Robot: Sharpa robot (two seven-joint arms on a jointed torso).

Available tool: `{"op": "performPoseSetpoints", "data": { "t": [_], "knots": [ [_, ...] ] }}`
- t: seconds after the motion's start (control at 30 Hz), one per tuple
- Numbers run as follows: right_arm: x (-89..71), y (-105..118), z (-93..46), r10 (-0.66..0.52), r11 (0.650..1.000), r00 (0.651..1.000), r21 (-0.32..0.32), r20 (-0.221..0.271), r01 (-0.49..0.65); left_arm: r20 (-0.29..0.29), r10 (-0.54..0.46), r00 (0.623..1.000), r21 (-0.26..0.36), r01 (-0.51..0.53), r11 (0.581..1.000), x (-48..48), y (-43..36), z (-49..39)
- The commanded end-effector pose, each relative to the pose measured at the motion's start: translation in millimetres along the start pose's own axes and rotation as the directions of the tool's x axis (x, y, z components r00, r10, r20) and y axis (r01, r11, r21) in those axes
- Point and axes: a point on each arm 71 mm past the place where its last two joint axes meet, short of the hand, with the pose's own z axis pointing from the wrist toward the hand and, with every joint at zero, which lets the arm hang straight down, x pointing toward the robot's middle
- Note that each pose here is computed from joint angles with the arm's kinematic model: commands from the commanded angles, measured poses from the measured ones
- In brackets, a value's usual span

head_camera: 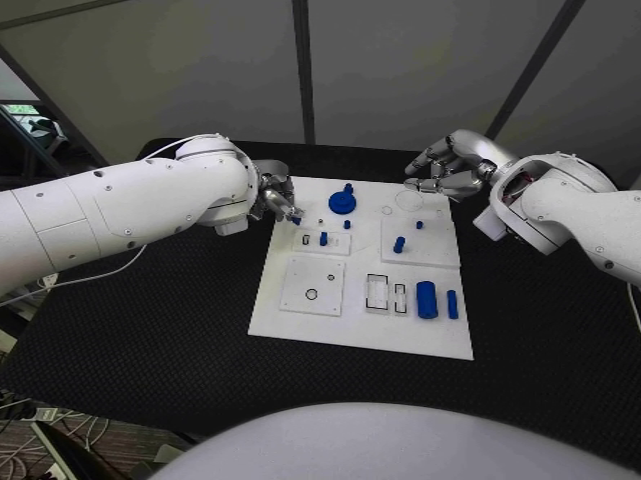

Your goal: Assemble the parts on the task board

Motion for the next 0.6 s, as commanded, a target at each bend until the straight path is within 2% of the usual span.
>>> {"op": "performPoseSetpoints", "data": {
  "t": [0.03,0.33,0.6],
  "knots": [
    [-1.4,1,0.0,0.002,1.0,1.0,-0.006,0.012,-0.002,0.025,-0.026,0.999,-0.04,0.027,0.999,1.6,-1.5,0.8],
    [-1.0,2,0.3,0.002,1.0,1.0,-0.007,0.01,-0.002,-0.029,0.006,1.0,-0.039,-0.007,0.999,16.1,-10.2,5.1],
    [-1.1,2,0.2,0.002,1.0,1.0,-0.006,0.01,-0.002,-0.032,0.026,0.999,-0.04,-0.027,0.999,19.4,-11.9,4.7]
  ]
}}
